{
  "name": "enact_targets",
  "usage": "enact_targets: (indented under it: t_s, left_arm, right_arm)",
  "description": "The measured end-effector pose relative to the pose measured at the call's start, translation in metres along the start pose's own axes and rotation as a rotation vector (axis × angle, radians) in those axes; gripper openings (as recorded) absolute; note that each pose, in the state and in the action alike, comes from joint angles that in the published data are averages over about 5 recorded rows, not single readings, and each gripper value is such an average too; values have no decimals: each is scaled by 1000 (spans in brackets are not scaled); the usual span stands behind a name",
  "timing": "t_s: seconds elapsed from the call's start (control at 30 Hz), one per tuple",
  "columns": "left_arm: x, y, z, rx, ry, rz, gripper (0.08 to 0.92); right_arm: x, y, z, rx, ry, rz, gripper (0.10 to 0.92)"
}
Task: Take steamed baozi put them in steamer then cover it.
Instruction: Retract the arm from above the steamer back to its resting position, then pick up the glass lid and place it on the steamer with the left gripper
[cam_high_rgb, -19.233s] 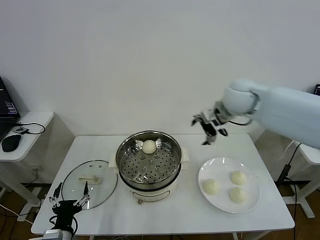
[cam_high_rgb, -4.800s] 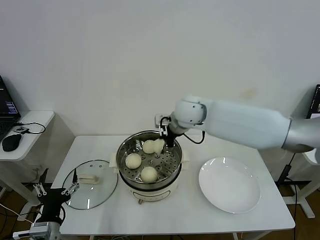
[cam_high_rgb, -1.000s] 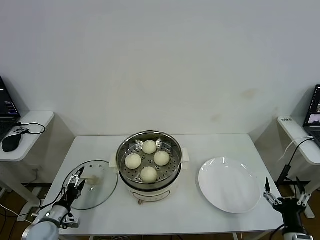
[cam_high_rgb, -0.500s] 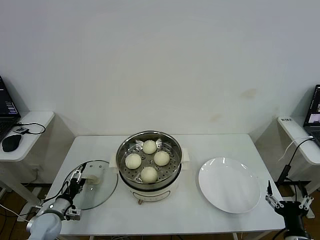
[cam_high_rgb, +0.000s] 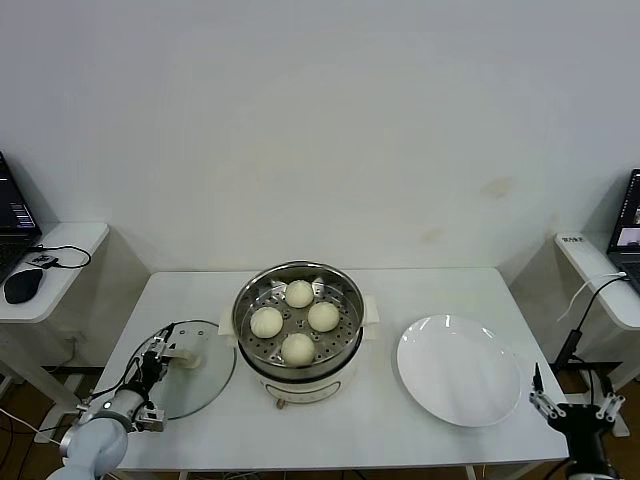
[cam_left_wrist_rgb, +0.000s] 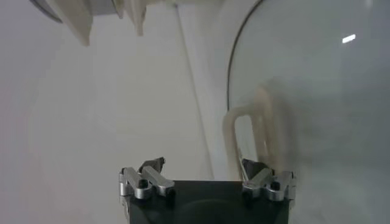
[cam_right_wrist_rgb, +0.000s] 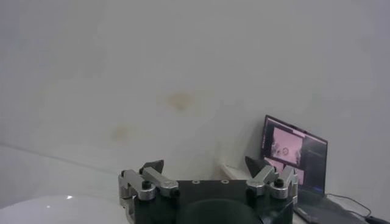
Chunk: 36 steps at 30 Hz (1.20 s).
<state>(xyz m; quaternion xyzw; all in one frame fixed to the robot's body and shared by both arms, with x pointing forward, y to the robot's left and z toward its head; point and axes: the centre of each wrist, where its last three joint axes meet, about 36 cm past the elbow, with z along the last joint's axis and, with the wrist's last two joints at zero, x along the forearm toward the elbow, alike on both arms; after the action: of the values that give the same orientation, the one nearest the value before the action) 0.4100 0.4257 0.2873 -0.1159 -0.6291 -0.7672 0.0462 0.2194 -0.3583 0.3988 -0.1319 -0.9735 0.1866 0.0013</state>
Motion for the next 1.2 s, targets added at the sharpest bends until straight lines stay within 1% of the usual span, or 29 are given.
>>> enact_targets:
  t_s: [0.37,0.5,0.6,0.73,0.9,1.03,1.2]
  left_arm:
    - [-1,-14,-2,40,-9,3,342]
    - [2,-15,-2,57,-16,-17,221]
    - [5,-12,-2,68,-15,-41,160]
    - [13,-5,-4,84,-9,-66,148]
    - [30,10,-9,109,19,-100,148]
    - [48,30,-7,127,67,-129,148]
    - [73,61,-2,153,146,-168,148]
  right_arm:
    - [-2,5,2,-10,-9,-10,823]
    - [-3,6,1,-9,-12,-19,823]
    - [-4,7,1,-7,-17,-27,823]
    - [-6,9,1,-3,-24,-38,823]
    - [-8,12,-2,1,-38,-56,823]
    - [-9,15,-4,1,-46,-71,823]
    - [-10,19,-4,-2,-53,-85,823]
